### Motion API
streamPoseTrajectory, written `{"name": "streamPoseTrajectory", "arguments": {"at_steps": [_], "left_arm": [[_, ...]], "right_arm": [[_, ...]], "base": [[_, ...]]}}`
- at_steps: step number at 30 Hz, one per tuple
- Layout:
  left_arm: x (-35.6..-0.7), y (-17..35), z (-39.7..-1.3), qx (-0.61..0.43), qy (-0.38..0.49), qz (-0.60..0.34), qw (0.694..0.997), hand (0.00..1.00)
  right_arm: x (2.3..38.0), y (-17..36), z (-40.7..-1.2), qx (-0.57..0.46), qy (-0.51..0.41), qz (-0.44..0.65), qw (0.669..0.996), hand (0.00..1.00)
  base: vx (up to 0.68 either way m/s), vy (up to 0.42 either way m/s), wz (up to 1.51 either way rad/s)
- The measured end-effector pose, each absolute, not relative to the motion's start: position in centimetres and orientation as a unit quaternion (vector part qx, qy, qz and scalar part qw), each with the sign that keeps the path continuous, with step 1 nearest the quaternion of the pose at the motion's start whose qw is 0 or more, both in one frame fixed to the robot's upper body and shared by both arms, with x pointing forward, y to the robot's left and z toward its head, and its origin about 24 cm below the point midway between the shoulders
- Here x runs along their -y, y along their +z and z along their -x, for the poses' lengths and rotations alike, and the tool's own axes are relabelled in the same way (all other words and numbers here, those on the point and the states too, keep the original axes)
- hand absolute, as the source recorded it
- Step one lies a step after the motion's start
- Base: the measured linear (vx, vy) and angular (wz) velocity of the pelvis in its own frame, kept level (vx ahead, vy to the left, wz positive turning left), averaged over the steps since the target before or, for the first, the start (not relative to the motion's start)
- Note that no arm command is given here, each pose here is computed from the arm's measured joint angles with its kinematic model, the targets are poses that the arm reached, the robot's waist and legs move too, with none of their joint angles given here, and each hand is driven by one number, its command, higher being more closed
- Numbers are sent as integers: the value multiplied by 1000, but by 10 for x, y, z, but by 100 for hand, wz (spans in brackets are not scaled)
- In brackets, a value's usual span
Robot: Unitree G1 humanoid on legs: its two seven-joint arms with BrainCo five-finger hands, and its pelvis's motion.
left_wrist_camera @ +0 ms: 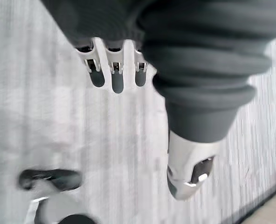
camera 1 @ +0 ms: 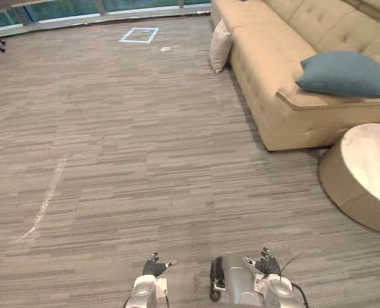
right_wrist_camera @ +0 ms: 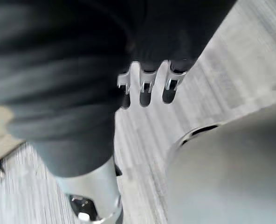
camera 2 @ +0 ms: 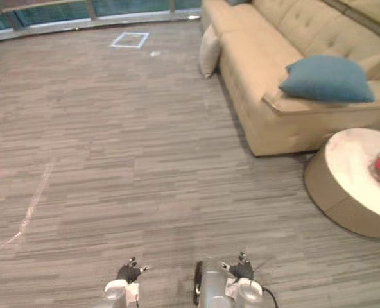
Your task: Pick up cushions and gather them together orderly.
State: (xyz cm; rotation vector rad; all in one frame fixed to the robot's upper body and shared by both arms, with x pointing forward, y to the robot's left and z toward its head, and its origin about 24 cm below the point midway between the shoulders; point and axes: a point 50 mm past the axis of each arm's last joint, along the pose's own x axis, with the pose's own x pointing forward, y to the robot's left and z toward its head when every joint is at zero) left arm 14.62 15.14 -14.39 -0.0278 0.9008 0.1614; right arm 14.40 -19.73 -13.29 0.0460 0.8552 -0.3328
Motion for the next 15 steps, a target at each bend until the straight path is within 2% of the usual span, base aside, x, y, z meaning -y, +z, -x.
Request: {"name": "streamPoseTrajectory", "arguments": {"at_steps": [4,7,10,15], "left_arm": [[-162,-139,-146,-417,106,22,902,0],[-161,-134,-153,-398,103,23,911,0],[-163,-133,-154,-392,110,25,913,0],[-172,-131,-154,-384,118,16,916,0]], "right_arm": [[193,-141,-132,-443,-158,-26,882,0],[191,-142,-129,-449,-154,-24,880,0],[191,-144,-126,-453,-157,-23,877,0],[175,-152,-110,-482,-149,-37,863,0]], "base": [[484,-154,-9],[421,10,-35],[558,148,-57],[685,308,-49]]}}
